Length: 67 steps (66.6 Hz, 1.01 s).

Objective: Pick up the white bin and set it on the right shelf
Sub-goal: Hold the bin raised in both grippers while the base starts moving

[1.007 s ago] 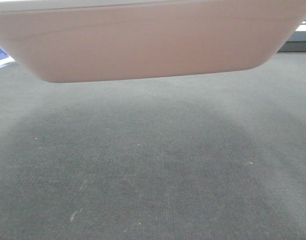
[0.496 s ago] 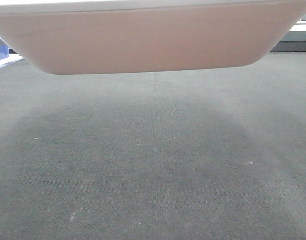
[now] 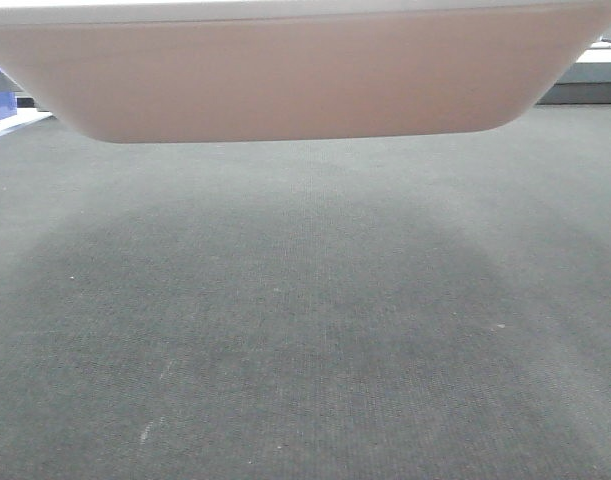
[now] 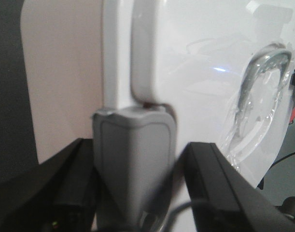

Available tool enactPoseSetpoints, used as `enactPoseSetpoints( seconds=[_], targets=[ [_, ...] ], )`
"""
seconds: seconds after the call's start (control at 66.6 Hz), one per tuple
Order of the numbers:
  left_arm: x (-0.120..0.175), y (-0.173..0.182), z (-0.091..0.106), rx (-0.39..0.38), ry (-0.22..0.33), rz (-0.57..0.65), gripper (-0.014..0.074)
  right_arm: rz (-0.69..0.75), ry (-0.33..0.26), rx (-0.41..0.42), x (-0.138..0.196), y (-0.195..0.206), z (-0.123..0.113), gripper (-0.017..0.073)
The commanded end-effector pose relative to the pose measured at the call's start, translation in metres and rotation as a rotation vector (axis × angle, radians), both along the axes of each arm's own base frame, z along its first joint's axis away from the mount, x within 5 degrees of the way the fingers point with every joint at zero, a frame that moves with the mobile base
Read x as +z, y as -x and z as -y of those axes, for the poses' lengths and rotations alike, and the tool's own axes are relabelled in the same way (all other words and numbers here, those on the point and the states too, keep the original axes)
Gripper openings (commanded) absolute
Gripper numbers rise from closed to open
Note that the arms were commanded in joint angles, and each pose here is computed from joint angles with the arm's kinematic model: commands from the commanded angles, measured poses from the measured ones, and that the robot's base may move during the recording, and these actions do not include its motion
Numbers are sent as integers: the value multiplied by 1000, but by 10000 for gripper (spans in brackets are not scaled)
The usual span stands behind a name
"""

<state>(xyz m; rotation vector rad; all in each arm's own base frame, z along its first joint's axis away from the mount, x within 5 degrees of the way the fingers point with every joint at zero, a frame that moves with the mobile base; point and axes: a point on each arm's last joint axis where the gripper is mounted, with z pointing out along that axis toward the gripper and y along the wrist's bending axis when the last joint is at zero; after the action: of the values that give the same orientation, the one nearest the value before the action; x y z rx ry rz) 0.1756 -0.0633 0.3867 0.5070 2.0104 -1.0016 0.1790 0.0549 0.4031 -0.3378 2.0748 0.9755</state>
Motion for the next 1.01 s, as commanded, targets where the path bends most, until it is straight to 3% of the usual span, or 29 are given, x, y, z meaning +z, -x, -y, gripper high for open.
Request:
enactPoseSetpoints(
  seconds=[0.0, 0.992],
  targets=[
    [27, 17, 13, -147, 165, 66, 232, 4, -191, 191, 26, 23, -17, 452],
    [27, 17, 13, -147, 165, 66, 230, -9, -201, 176, 26, 22, -16, 452]
  ],
)
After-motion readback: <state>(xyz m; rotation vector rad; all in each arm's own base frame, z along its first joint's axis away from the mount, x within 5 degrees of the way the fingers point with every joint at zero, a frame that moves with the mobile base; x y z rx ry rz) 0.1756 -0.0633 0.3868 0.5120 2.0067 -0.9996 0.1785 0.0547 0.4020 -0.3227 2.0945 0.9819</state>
